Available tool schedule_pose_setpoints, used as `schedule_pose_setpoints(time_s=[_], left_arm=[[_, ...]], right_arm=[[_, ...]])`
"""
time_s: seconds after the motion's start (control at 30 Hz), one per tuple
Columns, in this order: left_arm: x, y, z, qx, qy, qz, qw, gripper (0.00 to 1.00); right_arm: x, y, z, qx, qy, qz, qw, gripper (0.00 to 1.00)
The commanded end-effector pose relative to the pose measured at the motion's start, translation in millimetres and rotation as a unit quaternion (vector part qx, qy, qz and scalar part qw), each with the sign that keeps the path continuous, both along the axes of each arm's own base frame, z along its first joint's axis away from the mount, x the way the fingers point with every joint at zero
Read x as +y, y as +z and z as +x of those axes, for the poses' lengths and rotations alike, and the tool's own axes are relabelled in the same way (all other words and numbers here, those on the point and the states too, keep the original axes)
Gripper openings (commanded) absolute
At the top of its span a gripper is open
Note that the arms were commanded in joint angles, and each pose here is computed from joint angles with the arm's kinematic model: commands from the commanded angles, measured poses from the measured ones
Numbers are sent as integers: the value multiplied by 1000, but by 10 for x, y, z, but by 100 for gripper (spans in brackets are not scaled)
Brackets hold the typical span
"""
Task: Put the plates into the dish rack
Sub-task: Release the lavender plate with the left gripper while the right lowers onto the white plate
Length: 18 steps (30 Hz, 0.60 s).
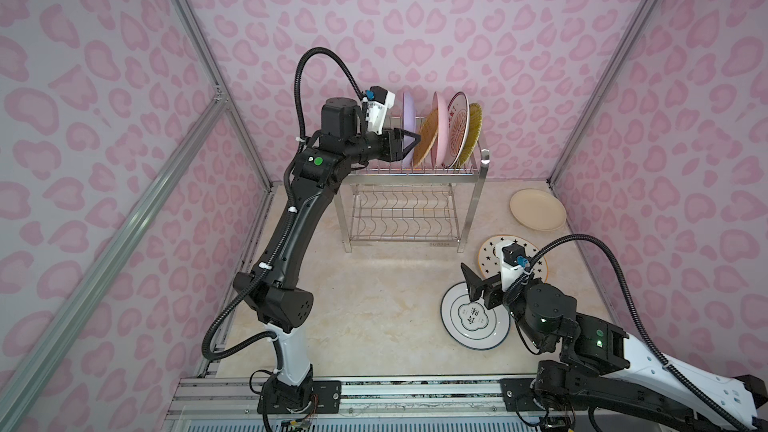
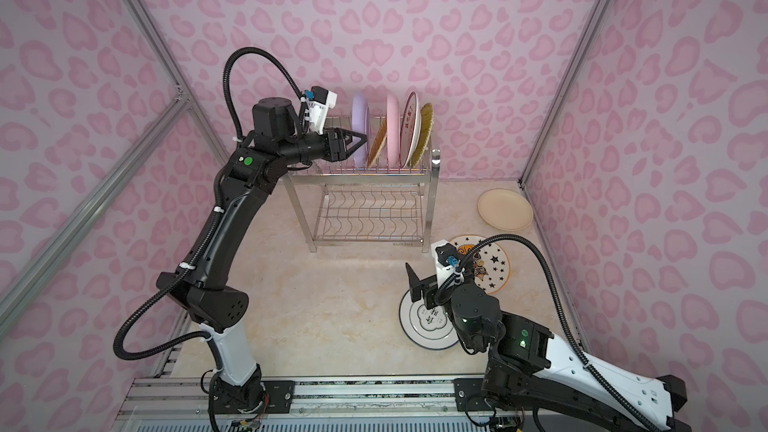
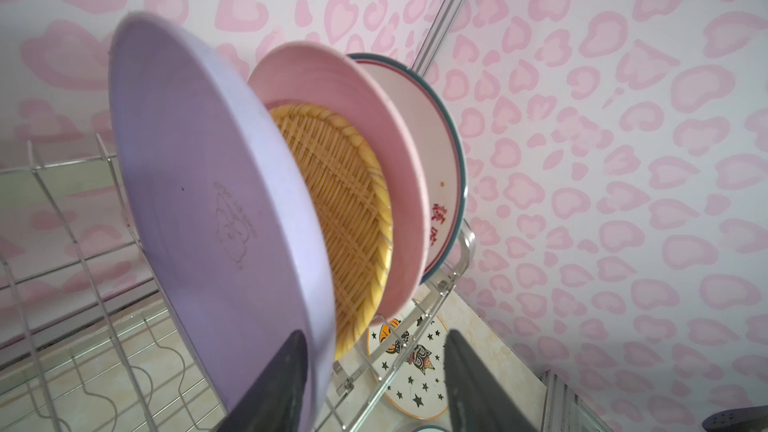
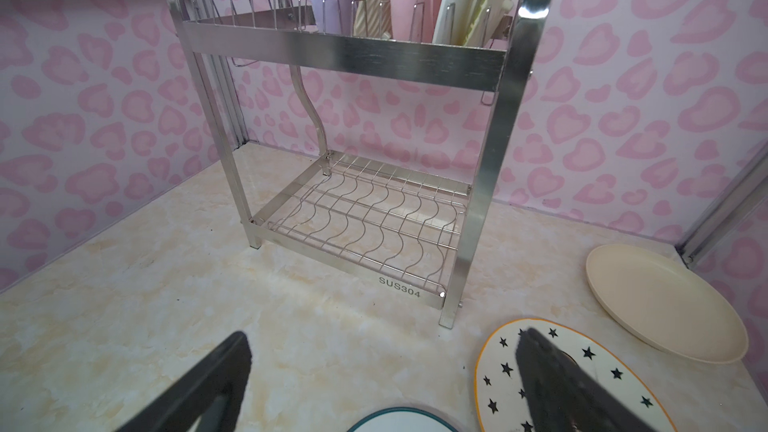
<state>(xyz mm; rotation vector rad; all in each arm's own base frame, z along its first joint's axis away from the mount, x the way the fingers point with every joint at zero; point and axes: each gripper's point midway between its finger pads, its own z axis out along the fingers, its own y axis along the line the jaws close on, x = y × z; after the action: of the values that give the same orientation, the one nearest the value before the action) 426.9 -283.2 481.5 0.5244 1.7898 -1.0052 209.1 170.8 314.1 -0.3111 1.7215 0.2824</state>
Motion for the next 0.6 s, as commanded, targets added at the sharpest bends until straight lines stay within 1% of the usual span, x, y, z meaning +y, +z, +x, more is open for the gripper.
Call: schedule_pose_setpoints(time_s=[0.0,0.1,0.17,0.23,0.3,0.37,0.43,0.53,0.57], left_arm=[[72,288,-139,-31,2,-19,999,68],[132,416,-233,-39,4,-27,999,73],[182,475,-296,-38,10,-32,999,74],[234,551,-413,-36,8,-40,999,78],[290,613,-612,-35,-4,-52,998,83],[370,595,-796,-34,-3,-60,998,86],[476,521,-974,-35,8,-75,997,88],[686,370,-1282,-40,27,-111,993,91],[756,305,-1385,-41,34,-121,991,93]], right_arm=[[-126,7,13,7,-27,16,999,100],[-177,12,2,15,-30,27,999,100],[-251,-5,-3,20,-43,36,998,100],[-346,-63,-2,33,-61,38,997,100],[-461,-170,8,67,-82,37,994,100],[-529,-341,15,107,-91,44,989,100],[-565,-584,16,154,-96,59,982,100],[-624,-1014,22,225,-115,114,961,100],[-652,-1158,21,247,-125,136,951,100]])
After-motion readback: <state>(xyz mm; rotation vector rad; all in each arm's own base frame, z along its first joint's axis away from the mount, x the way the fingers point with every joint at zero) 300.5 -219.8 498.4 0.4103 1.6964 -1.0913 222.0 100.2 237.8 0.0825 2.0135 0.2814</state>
